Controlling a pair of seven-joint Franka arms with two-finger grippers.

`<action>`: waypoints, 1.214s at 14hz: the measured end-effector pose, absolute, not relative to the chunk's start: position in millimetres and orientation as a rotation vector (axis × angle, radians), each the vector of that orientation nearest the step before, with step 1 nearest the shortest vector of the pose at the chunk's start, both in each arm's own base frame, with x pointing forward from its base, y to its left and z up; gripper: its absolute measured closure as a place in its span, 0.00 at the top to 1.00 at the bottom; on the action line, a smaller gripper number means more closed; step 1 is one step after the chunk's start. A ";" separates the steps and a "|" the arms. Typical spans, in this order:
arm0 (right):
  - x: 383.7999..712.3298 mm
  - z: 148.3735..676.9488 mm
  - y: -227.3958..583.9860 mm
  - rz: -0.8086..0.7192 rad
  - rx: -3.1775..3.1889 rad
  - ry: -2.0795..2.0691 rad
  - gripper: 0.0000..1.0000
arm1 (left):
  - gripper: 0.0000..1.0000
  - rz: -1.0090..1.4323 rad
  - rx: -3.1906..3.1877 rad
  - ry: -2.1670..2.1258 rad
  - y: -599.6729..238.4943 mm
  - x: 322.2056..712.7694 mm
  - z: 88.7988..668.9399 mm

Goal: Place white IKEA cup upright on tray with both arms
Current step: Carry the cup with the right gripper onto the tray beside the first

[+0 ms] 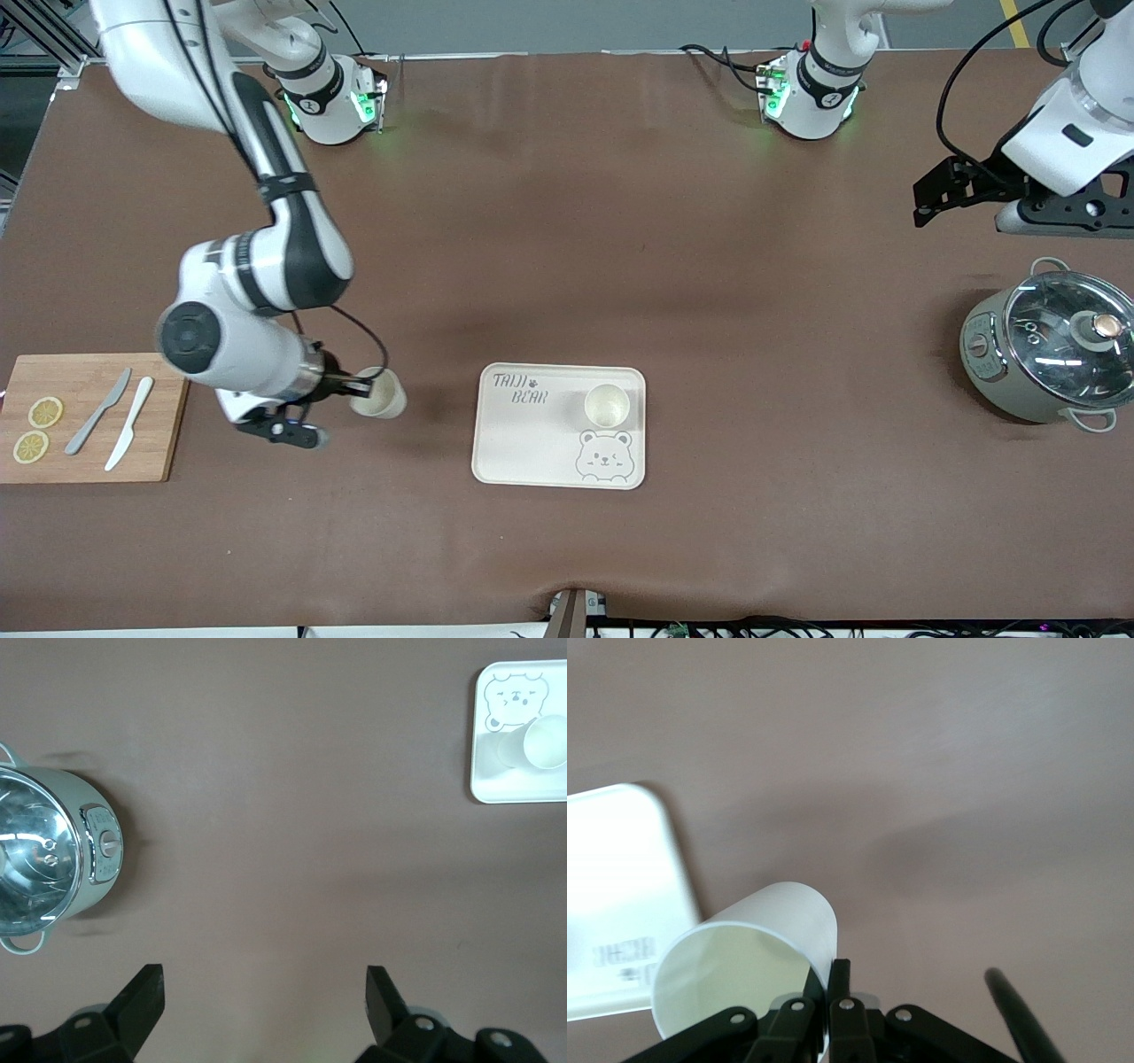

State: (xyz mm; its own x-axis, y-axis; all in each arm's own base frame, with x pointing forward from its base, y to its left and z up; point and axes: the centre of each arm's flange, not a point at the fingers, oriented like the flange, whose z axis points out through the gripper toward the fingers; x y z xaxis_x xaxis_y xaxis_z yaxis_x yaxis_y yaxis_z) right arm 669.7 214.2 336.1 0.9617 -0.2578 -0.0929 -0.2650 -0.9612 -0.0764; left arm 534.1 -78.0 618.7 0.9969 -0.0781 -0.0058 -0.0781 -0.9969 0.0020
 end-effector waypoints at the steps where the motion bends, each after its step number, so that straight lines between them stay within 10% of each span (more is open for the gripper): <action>1: 667.5 331.7 242.4 0.120 -3.022 0.433 0.04 | 1.00 -0.024 3.138 -0.130 -78.0 536.1 613.7; 12: 649.5 241.7 371.5 -0.008 -2.974 0.600 0.04 | 1.00 -0.084 3.137 -0.162 -77.5 540.2 594.2; 17: 649.3 241.6 369.4 0.029 -3.001 0.583 0.49 | 1.00 -0.086 3.137 -0.162 -77.6 540.4 593.7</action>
